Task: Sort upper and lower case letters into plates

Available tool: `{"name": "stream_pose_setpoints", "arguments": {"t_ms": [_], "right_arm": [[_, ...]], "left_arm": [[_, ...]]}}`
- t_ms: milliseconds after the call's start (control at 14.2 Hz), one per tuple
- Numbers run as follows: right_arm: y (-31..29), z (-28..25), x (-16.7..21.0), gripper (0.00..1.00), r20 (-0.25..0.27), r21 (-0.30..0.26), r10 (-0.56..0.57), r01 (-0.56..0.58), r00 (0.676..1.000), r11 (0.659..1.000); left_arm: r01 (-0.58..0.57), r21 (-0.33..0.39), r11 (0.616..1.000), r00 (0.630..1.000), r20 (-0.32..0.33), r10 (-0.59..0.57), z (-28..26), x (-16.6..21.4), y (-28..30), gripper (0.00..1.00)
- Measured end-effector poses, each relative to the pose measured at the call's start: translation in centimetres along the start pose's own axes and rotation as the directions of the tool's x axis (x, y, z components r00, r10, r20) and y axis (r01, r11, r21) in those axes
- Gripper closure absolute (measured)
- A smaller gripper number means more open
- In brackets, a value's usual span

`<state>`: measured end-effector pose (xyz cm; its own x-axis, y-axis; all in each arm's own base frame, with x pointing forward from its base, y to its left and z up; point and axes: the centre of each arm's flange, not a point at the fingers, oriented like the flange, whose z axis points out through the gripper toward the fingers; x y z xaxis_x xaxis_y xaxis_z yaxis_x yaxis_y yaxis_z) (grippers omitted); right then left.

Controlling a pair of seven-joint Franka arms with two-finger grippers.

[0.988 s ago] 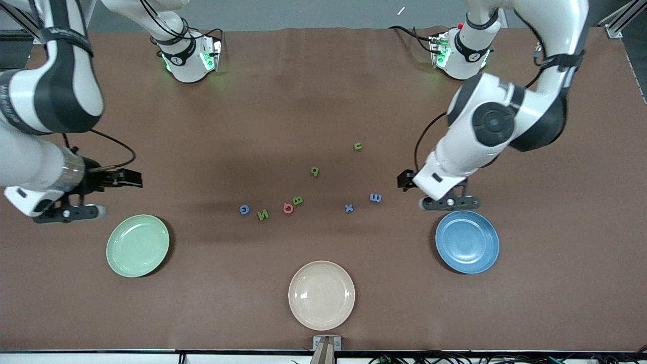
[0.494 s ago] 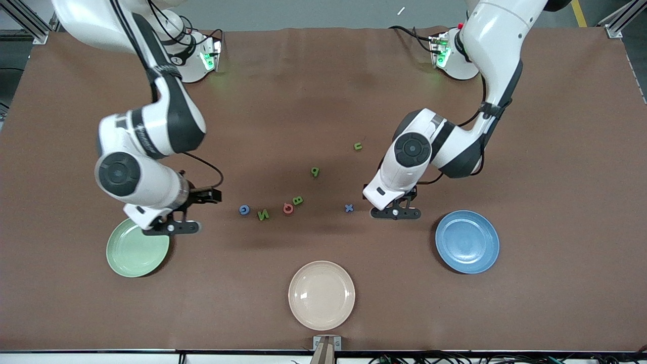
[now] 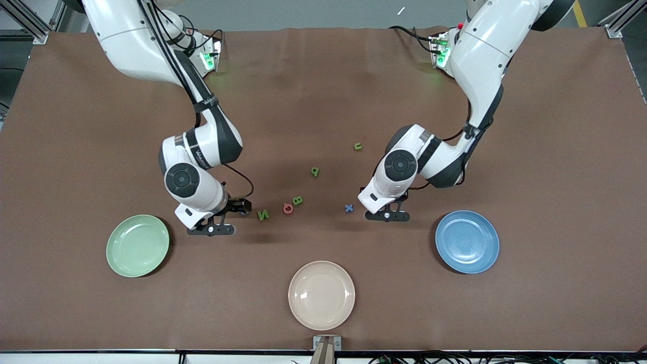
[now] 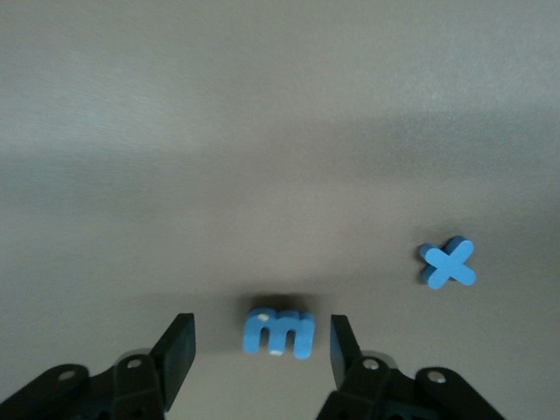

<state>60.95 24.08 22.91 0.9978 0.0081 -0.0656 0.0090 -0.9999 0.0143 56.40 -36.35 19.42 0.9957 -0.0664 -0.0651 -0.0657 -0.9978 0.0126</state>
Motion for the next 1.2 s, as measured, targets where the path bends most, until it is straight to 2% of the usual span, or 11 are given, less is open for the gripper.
{"name": "stream_pose_setpoints", "arguments": {"t_ms": [282,353,635,776,1059,1200], "right_arm": [[-0.8,3.5,-1.8,0.0,-0.022,0.01,-0.002,0.002,1.0,1.0],[-1.0,4.2,-2.1,0.0,-0.026,0.01,0.001,-0.001,1.0,1.0],[-3.1,5.1,-3.3,0.04,-0.029,0.009,-0.01,0.011,1.0,1.0],[-3.3,5.1,-3.4,0.07,-0.034,0.01,-0.011,0.012,0.999,1.0],[-2.3,5.0,-2.7,0.08,-0.057,0.01,0.002,-0.002,0.998,1.0],[-2.0,5.5,-2.5,0.09,-0.069,0.012,0.006,-0.005,0.998,1.0]], "left_arm": [[-0.003,-0.013,1.0,1.0,-0.003,0.003,1.8,-0.6,0.0,0.31],[-0.005,-0.013,1.0,1.0,-0.002,0.005,1.9,-0.6,0.1,0.36],[-0.013,-0.006,1.0,1.0,0.004,0.013,2.3,-1.1,0.1,0.41],[-0.014,-0.006,1.0,1.0,0.0,0.014,2.0,-1.1,0.2,0.59],[-0.005,-0.007,1.0,1.0,-0.007,0.005,1.7,-0.7,-0.4,0.59],[0.034,-0.015,0.999,0.998,-0.051,-0.034,-0.3,1.2,-2.5,0.59]]}}
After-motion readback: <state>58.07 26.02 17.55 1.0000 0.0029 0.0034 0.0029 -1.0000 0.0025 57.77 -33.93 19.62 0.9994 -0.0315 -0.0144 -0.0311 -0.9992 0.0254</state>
